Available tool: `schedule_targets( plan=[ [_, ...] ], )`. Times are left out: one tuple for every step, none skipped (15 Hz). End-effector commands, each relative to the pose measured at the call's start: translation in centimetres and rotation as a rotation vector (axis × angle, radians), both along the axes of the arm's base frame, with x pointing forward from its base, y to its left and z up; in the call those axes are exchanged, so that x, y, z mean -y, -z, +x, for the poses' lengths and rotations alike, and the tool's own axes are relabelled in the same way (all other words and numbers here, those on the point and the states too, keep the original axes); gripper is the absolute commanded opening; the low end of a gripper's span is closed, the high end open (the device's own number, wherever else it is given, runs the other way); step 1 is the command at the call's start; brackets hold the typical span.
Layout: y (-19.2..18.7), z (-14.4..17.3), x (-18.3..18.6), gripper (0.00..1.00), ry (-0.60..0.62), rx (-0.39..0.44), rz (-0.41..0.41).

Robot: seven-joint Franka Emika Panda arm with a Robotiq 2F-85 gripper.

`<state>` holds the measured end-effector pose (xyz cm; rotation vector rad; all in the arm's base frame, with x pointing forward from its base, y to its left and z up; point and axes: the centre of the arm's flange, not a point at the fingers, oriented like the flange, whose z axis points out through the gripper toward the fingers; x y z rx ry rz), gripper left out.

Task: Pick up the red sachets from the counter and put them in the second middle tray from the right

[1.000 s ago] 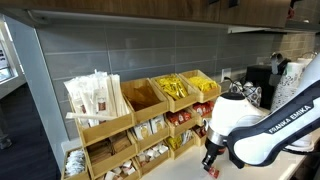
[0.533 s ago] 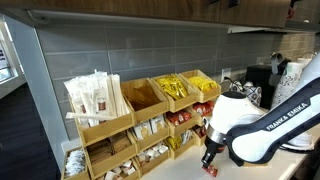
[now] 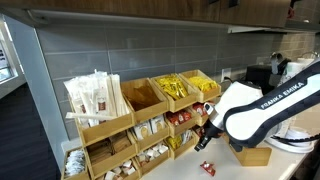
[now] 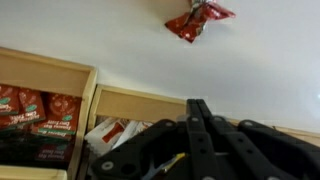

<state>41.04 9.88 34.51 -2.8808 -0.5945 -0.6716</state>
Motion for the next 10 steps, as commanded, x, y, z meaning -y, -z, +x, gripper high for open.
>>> schedule_targets(
  plan=[
    [-0.14,-3.16,1.27,0.32,-0.077,0.032,-0.011],
    [-0.14,-3.27,1.24,0.38,-0.096,0.033,-0.024],
    [0.06,-3.35,1.21,0.47,-0.111,0.027,-0.018],
    [0.16,-3.43,1.22,0.53,-0.119,0.025,-0.022],
    [0.16,-3.54,1.24,0.60,-0.135,0.029,-0.027],
    [0.09,-3.58,1.30,0.69,-0.143,0.027,-0.031],
    [-0.09,-3.62,1.42,0.76,-0.153,0.031,-0.038],
    [-0.22,-3.65,1.49,0.84,-0.160,0.031,-0.041],
    [-0.33,-3.66,1.62,0.91,-0.162,0.023,-0.049],
    [-0.23,-3.71,1.75,0.98,-0.168,0.000,-0.055]
  ],
)
